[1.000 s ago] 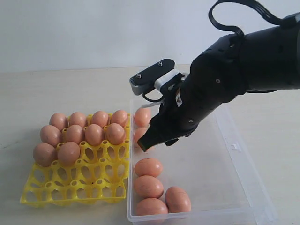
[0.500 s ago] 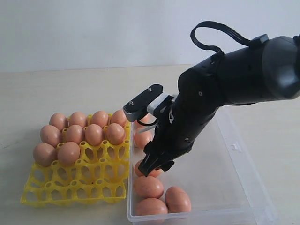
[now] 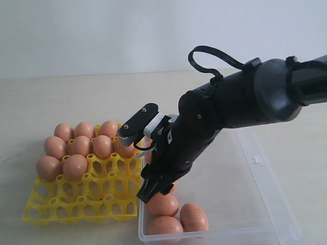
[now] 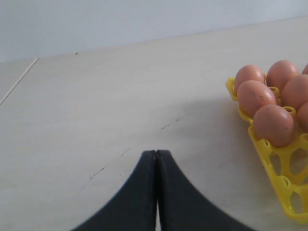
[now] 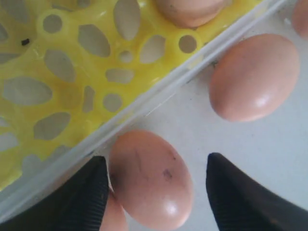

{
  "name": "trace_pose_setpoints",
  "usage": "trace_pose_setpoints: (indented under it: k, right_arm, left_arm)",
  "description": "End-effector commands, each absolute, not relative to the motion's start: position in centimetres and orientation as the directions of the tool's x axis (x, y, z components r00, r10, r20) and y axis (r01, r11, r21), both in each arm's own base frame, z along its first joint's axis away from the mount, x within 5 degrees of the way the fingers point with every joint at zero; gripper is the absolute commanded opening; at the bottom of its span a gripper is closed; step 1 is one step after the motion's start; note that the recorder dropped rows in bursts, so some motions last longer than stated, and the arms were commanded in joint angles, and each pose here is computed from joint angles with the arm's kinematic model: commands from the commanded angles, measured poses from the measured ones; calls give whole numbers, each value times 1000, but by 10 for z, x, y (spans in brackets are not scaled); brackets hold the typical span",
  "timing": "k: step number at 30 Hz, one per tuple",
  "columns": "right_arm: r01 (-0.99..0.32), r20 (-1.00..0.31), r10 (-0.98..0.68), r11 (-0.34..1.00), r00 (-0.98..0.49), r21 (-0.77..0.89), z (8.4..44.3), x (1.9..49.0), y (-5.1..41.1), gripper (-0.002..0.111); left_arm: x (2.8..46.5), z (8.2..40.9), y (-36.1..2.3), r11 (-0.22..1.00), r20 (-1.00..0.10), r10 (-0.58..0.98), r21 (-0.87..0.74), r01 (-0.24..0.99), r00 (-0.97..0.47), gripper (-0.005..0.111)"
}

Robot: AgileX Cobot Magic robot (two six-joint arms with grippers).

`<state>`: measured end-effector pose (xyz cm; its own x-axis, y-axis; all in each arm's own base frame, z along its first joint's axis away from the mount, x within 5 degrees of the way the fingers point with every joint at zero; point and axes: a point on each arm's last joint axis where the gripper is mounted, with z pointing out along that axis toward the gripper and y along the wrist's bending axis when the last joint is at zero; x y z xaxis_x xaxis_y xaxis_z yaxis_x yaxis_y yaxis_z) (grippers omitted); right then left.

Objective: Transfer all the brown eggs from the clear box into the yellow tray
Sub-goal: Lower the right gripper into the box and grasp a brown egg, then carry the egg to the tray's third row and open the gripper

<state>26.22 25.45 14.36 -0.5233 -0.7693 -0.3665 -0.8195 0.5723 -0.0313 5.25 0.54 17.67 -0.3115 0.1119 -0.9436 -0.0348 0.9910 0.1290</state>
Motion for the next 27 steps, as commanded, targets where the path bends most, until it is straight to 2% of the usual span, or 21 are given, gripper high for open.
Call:
trace_pose_setpoints:
  k: [1,5,10,12,14,16,18,19,20,22,27]
  right_arm:
    - [-829,-363,-780,559,-509,-39,135,268,260,55]
    - [-838,-342,-796,544,-500,-42,125,270,262,43]
    - [-869,-310,-842,487,-441,-87,126,270,259,1]
    - [-858,-315,-840,498,-442,-125,143,276,247,0]
    - [-791,-365,-798,574,-480,-212,172,289,227,0]
    - [-683,-558,-675,689,-482,-242,204,298,216,0]
    - [-697,-869,-396,712,-298,-85,223,291,234,0]
    - [-736,-913,-319,676,-254,-32,223,286,242,0]
    - [-824,-958,-205,564,-199,50,217,275,258,0]
    - [-906,-974,-113,401,-198,138,195,267,274,0]
    - [-890,-940,-117,376,-321,257,137,271,281,0]
  left_arm:
    - [52,179,5,992,-950,107,121,-30,-293,0]
    - [52,179,5,992,-950,107,121,-30,-293,0]
    - [52,179,5,992,-950,107,121,-30,-293,0]
    - [52,179,5,992,-950,107,121,-30,-293,0]
    - [52,179,5,992,-950,107,121,-30,-293,0]
    - [52,179,5,992,-950,107,121,-30,-293,0]
    - [52,179,5,992,-950,107,121,-30,-293,0]
    - [52,179,5,992,-950,107,121,-30,-293,0]
    - [52,179,5,992,-950,107,121,-30,-293,0]
    - [52,179,5,992,-950,107,121,-30,-293,0]
    - [52,179,5,992,-950,107,121,-30,-293,0]
